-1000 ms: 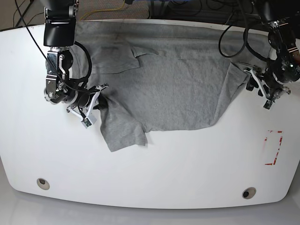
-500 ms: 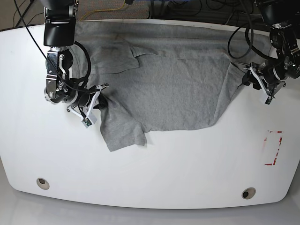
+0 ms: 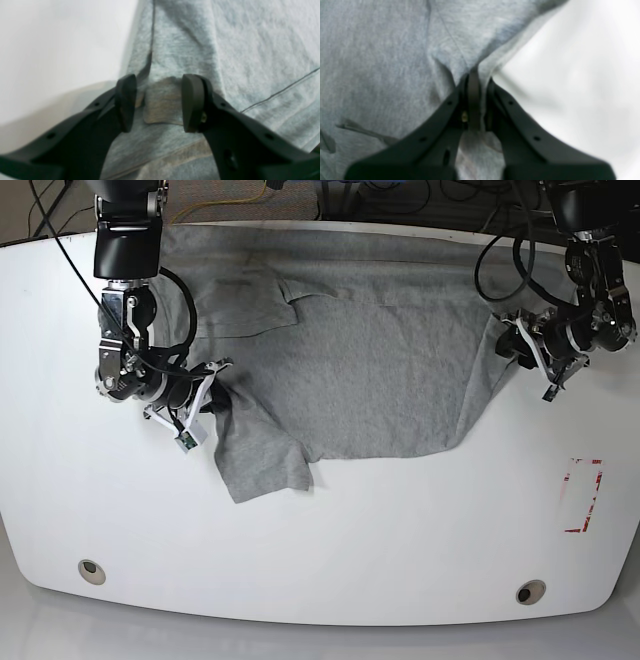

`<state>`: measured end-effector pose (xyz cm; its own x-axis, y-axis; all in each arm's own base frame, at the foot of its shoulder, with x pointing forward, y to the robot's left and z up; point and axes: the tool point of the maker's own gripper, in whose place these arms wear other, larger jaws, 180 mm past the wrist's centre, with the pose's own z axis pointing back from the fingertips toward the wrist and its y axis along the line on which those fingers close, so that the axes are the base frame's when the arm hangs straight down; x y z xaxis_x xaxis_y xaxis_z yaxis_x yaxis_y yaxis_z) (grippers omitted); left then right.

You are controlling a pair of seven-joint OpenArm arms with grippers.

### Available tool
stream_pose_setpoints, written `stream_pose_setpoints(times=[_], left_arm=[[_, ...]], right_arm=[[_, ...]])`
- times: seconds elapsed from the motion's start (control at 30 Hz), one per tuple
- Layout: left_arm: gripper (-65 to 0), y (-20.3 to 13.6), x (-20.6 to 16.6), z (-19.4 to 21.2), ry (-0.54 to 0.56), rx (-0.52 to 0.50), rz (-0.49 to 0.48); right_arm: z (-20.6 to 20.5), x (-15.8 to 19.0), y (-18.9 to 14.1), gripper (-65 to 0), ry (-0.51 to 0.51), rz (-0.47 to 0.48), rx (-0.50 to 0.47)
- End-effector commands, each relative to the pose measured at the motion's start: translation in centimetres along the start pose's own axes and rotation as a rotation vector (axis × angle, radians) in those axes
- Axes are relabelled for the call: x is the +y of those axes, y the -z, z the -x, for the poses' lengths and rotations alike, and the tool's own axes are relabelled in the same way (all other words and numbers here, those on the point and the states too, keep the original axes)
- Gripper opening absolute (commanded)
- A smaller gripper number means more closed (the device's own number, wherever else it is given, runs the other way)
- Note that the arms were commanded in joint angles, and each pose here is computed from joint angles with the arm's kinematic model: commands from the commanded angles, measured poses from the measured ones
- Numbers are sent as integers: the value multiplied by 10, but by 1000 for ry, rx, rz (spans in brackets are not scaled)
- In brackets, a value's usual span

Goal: Layout the t-shirt on the table in an organized manner, then fold the t-shirt properly
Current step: 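Hold the shirt hem with both grippers, adjusting the left grip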

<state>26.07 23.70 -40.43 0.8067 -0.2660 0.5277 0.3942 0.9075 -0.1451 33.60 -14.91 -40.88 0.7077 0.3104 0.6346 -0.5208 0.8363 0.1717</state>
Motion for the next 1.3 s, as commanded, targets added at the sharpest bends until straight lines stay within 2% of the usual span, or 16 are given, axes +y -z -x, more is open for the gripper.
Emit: stream_pose_setpoints(times=[0.0,0.13,0.47,1.27], left_arm=[[-379,-6,5,-9,17,-17,-10],[-381,-8,4,-7,25,12,-14],[-381,-19,-3,-28,94,-37,-35],[-378,-20,0,-31,98,-41,-45]], right_arm=[[-19,-7,-7,-648,-15,12,-54],[-20,-7,-7,-648,-15,13,-55],[-18,-7,-7,-648,-13,12,-52],[-17,-6,-7,-648,-12,12,-51]])
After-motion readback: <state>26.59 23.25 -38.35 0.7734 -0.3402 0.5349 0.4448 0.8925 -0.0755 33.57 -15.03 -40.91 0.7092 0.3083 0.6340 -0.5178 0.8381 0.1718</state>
